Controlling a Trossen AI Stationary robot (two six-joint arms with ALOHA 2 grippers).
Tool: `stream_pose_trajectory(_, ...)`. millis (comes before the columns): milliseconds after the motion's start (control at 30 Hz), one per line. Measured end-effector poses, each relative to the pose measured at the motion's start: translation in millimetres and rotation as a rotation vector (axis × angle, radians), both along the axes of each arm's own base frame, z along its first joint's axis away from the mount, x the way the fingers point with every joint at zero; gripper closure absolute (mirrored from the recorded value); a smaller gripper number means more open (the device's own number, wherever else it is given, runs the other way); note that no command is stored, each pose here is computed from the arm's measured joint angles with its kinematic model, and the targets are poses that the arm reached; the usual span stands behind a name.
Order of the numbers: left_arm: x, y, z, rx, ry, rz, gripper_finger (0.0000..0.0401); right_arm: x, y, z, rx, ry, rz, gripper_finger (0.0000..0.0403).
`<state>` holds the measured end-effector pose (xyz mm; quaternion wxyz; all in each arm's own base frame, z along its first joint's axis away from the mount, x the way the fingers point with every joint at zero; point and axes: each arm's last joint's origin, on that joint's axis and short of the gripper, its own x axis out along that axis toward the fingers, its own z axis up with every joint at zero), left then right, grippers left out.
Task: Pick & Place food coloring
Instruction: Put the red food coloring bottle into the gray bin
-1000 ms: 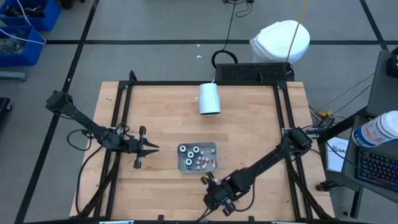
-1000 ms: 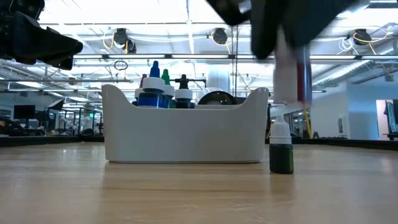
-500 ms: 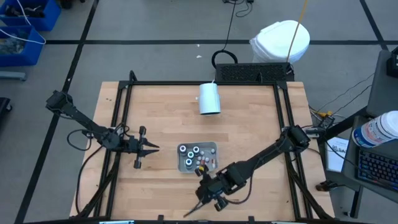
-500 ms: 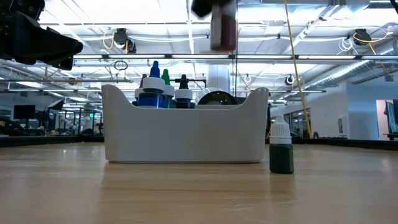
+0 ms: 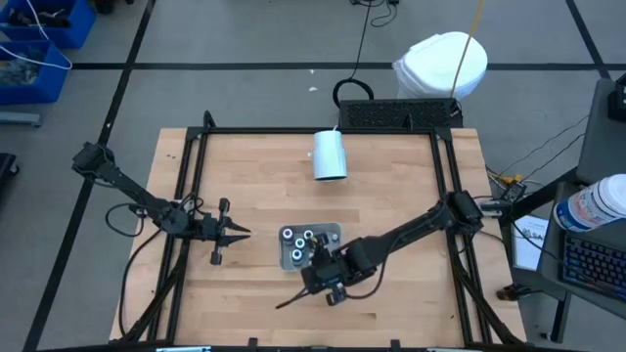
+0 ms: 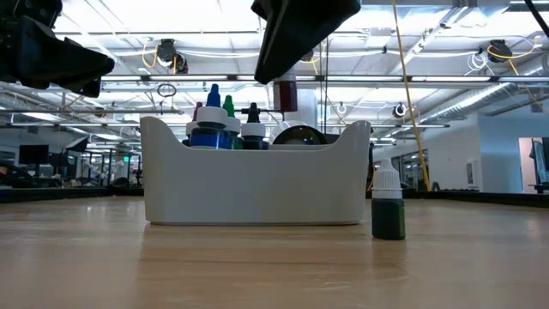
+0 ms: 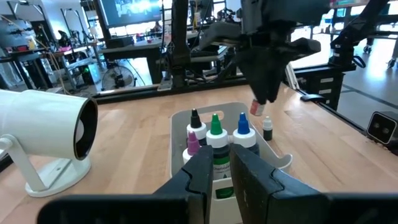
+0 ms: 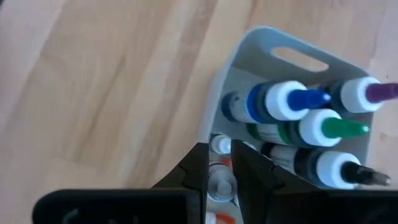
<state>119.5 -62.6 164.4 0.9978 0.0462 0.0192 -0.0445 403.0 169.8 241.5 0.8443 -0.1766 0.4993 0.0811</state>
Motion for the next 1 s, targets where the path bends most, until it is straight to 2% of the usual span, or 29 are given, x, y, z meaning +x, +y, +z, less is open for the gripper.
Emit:
stream_pose_trajectory(267, 0.0, 0.0, -1.0, -0.036, 0.013, 0.002, 0.0339, -1.3, -14.7, 6.8, -0.020, 0.023, -0.009, 0.0357)
stream_pose_trajectory(433, -0.2, 0.1, -3.5, -0.055, 0.036, 0.004, 0.0338, -5.3, -29.3, 14.6, -0.005, -0.058, -0.007, 0.0357)
stream_pose_trajectory(633, -0.2, 0.1, -4.4, -0.078, 0.047, 0.004, 0.0338, -33.2, -53.9, 6.6, 0.043, -0.188, -0.042, 0.0357)
stream_pose_trajectory(833, -0.3, 0.1, -4.5, -0.076, 0.047, 0.004, 0.0338, -62.5, -84.2, -8.3, 0.115, -0.335, -0.138, 0.0357)
stream_pose_trajectory(1000, -0.2, 0.2, -4.4, -0.073, 0.046, 0.006, 0.0339, -71.4, -91.4, -20.8, 0.183, -0.389, -0.138, 0.0357)
